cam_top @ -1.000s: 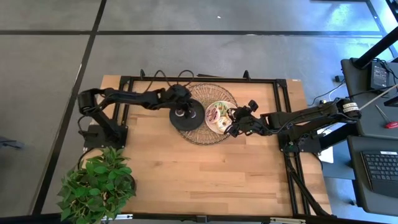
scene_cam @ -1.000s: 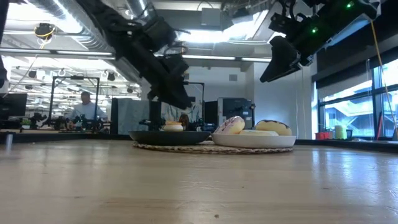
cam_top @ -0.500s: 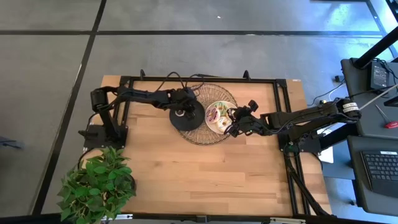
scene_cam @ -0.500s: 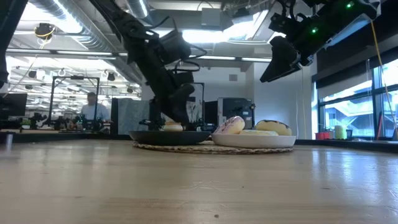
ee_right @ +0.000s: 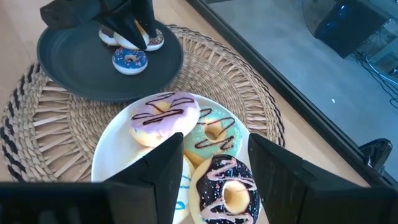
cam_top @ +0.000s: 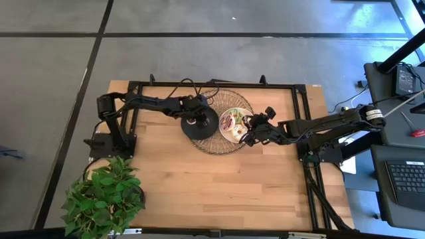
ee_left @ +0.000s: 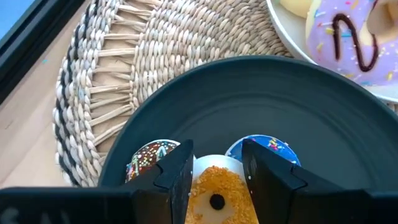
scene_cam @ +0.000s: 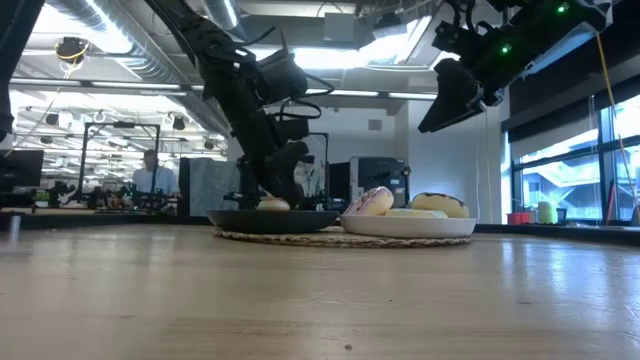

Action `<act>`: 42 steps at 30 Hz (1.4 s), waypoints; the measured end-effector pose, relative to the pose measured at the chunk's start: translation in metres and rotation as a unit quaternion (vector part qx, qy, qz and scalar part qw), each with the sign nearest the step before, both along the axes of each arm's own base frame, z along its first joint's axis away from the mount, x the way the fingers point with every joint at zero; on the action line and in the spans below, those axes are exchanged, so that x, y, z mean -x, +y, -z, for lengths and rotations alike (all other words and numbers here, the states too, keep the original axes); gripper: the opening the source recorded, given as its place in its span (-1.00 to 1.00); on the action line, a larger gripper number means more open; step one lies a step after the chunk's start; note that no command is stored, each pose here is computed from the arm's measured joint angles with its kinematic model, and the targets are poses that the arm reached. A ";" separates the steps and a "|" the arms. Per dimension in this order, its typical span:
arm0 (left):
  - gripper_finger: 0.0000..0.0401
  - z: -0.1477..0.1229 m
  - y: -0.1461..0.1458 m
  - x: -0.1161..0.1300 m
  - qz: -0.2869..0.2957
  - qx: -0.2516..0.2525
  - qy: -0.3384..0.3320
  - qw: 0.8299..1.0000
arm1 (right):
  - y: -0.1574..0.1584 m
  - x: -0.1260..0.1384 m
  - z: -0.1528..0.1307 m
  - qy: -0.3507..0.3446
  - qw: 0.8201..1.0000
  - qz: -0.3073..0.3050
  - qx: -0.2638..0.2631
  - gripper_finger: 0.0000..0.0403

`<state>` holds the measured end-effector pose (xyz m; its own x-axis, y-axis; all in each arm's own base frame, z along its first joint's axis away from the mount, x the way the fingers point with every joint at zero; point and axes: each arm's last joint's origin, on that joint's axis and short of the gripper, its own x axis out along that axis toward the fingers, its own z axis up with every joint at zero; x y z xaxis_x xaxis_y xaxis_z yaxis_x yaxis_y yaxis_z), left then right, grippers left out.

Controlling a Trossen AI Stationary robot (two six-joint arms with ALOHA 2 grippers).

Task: Pick & Place donuts
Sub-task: Put the small orange donut on the black plate, then return to Home Position

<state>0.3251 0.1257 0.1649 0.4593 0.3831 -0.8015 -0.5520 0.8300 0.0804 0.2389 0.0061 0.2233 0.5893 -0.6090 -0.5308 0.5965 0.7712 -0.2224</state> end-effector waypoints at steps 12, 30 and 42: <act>-0.35 -0.010 -0.002 0.005 -0.014 -0.013 0.006 1.000 | 0.000 0.001 0.001 0.010 1.000 0.000 0.001 -0.10; -0.33 -0.053 -0.028 0.043 0.085 -0.043 -0.170 0.981 | 0.000 0.018 0.008 0.082 0.997 0.014 -0.003 -0.10; -0.35 -0.042 -0.078 0.139 0.108 -0.064 -0.321 0.939 | 0.029 0.070 0.028 -0.004 0.997 -0.078 -0.022 -0.10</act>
